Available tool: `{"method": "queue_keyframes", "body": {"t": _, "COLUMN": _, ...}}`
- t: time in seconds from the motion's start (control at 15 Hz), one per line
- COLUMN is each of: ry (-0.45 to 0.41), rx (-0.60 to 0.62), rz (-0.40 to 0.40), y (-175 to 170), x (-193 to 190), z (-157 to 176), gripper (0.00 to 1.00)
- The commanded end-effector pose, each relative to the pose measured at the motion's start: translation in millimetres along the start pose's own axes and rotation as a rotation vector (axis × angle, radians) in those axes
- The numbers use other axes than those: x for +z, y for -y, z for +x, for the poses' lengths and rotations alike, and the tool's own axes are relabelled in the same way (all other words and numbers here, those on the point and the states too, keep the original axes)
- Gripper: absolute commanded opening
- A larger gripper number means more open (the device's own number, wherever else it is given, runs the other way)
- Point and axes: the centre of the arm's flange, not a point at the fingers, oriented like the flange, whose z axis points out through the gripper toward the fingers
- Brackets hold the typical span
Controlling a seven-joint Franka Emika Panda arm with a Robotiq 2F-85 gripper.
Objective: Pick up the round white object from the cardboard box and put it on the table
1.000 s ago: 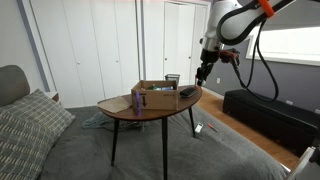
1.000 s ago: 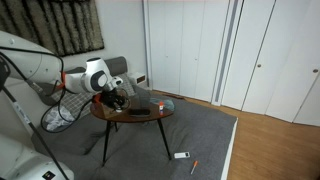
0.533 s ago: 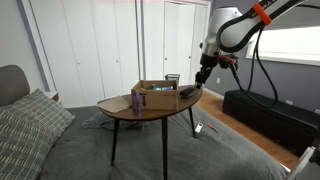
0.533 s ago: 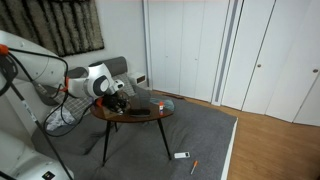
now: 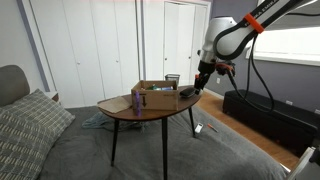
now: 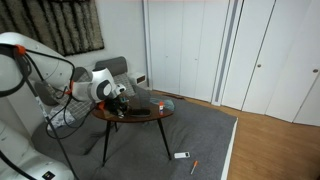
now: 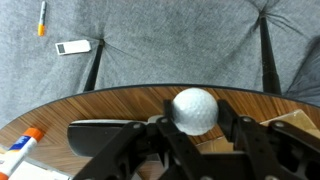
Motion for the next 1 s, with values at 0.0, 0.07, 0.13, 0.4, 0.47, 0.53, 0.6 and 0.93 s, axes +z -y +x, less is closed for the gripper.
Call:
{"method": "queue_keyframes", "body": {"t": 0.0, "ry": -0.056, "rx": -0.024, "rz": 0.016, "y": -1.8, "x": 20.8, "z": 9.2, "gripper": 0.22}}
{"method": "queue_keyframes", "body": {"t": 0.07, "ry": -0.074, "rx": -0.028, "rz": 0.019, "y": -1.3, "x": 24.6, "z": 11.3, "gripper": 0.22}}
{"method": "queue_keyframes", "body": {"t": 0.13, "ry": -0.085, "rx": -0.033, "rz": 0.023, "y": 0.2, "x": 29.5, "z": 13.2, "gripper": 0.22}}
{"method": "queue_keyframes", "body": {"t": 0.4, "ry": -0.133, "rx": -0.055, "rz": 0.031, "y": 4.9, "x": 44.0, "z": 19.9, "gripper": 0.22}}
{"method": "queue_keyframes", "body": {"t": 0.47, "ry": -0.145, "rx": -0.059, "rz": 0.033, "y": 5.7, "x": 47.2, "z": 21.3, "gripper": 0.22}}
{"method": "queue_keyframes", "body": {"t": 0.53, "ry": -0.157, "rx": -0.063, "rz": 0.033, "y": 6.7, "x": 50.1, "z": 22.7, "gripper": 0.22}}
{"method": "queue_keyframes", "body": {"t": 0.6, "ry": -0.164, "rx": -0.066, "rz": 0.041, "y": 7.8, "x": 52.7, "z": 23.8, "gripper": 0.22}}
{"method": "queue_keyframes", "body": {"t": 0.93, "ry": -0.193, "rx": -0.082, "rz": 0.047, "y": 10.3, "x": 62.6, "z": 28.1, "gripper": 0.22}}
